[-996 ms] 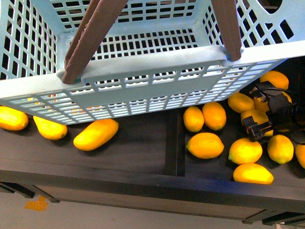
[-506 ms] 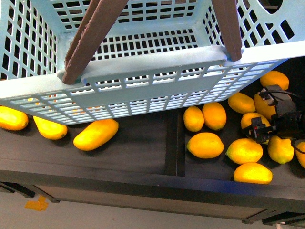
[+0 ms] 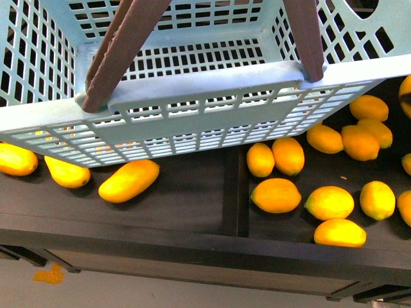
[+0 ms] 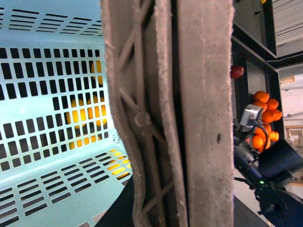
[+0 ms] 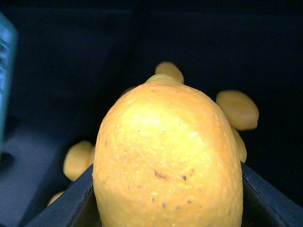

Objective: Pick lemon and mango into basket

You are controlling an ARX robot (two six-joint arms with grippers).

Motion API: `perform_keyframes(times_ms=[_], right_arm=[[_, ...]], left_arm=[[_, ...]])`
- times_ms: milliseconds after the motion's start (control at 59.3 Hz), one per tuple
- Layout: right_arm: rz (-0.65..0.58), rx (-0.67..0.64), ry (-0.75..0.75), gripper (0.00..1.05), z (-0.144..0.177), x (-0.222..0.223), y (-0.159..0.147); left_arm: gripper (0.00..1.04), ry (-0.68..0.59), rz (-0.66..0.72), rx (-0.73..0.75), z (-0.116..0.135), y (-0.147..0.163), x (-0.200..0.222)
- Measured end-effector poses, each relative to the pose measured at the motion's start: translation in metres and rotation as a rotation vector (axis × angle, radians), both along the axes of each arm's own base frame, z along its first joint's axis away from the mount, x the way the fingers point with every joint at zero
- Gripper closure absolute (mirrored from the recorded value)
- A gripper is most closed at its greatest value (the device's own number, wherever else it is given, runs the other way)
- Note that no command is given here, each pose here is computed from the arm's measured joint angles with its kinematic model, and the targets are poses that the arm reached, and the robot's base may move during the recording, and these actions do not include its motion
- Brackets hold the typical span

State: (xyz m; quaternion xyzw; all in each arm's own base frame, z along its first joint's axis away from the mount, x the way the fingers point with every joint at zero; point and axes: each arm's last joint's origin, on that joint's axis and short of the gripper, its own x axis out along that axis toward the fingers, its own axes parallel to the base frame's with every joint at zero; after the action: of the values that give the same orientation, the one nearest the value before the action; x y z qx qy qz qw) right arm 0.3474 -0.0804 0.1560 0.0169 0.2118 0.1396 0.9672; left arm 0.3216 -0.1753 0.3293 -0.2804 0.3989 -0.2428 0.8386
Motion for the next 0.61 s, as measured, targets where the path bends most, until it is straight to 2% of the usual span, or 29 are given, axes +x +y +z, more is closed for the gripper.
perform_keyframes(times_ms=[169,354,607], right_arm=[[0.017,0.043,-0.11,0.45,0.048,-0.007,0.02],[0.069,0.131,-0.227,0.45,0.093,-0.012,0.066],[0.143,0.145,-0.23,0.45,0.098,-0.007,0.124]], left_arm=[[0.89,-0.001,0.001,0.001,0.0,0.0,0.0],[0.89,-0.001,0.001,0.001,0.0,0.0,0.0],[0.89,-0.001,0.001,0.001,0.0,0.0,0.0]])
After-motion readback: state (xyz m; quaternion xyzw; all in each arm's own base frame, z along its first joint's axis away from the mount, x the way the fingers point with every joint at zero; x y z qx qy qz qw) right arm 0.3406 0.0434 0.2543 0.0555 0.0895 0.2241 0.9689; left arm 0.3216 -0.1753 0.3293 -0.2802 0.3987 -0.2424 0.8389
